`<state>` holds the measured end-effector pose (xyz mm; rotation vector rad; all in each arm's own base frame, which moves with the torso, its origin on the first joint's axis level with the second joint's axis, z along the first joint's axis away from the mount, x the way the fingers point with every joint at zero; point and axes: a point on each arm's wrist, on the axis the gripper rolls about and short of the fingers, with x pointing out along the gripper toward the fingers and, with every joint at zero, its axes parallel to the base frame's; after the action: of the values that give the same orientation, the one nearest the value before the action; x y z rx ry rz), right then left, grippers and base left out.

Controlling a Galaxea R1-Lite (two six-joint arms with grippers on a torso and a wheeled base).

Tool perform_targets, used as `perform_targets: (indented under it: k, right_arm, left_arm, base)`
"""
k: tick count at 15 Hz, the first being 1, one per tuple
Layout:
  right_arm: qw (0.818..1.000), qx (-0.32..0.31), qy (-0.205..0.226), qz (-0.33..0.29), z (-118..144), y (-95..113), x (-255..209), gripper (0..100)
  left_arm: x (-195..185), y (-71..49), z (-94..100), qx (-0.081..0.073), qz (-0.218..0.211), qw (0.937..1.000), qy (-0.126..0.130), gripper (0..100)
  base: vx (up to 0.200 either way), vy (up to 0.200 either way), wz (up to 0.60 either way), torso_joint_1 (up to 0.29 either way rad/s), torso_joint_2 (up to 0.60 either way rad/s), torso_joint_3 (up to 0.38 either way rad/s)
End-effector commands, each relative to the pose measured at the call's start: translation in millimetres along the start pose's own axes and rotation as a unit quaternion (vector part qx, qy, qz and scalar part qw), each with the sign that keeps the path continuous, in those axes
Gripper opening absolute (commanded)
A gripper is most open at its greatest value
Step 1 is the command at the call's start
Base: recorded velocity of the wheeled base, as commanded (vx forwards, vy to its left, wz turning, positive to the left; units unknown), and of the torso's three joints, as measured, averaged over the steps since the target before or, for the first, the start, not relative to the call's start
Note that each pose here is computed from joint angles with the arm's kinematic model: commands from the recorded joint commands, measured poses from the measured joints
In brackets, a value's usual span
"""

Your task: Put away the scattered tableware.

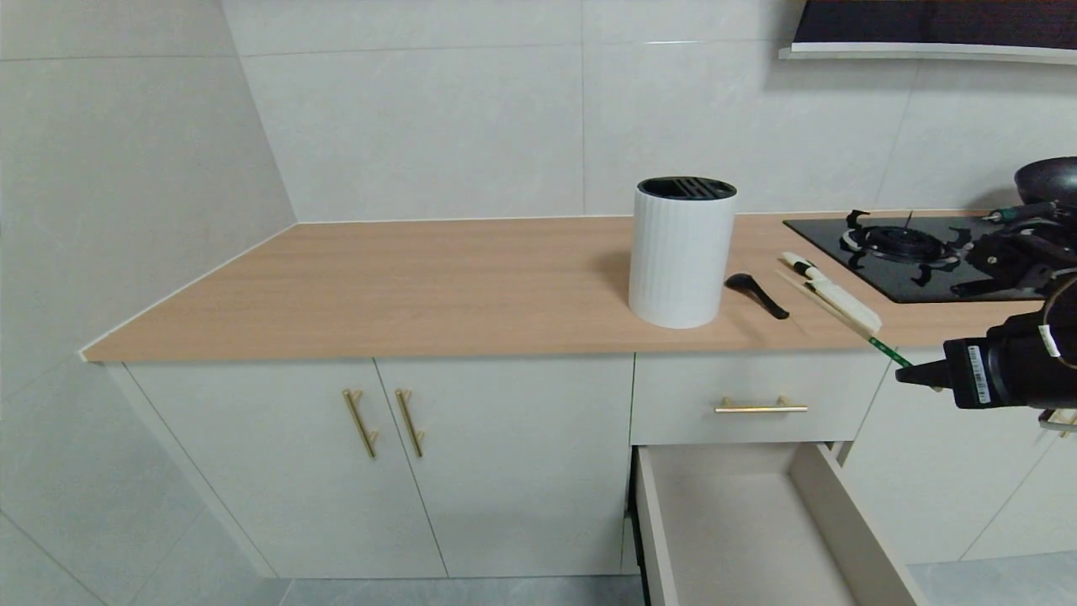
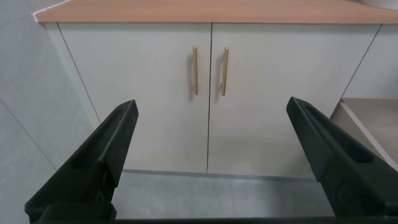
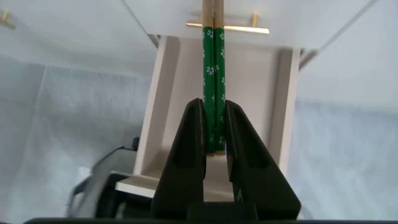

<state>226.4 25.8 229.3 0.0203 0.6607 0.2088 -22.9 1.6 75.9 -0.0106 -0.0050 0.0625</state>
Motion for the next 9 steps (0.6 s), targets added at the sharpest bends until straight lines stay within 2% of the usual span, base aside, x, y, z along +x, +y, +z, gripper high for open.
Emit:
perform_targets:
  k: [1,6,9]
  right_arm:
    - [1.0,-0.003,-0.004,0.007,-10.2,0.3,-4.5,0]
    - [1.0,-0.023,-0.004,0.009,-19.3,-1.9,14.0,0]
    - [1.0,-0.026,-0.004,0.011,-23.1,-1.5,18.6,0]
  left_arm:
    - [0.0,0.0,0.0,0.0,0.001,1.0,0.0,100]
    - [0.0,0.0,0.0,0.0,0.001,1.0,0.0,100]
    - [0.0,0.0,0.0,0.0,0.0,1.0,0.0,100]
  base:
    - [0.0,0.0,0.0,0.0,0.0,0.0]
    - [0.0,0.0,0.0,0.0,0.0,0.0]
    - [0.0,0.0,0.0,-0.105,0.25,0.149]
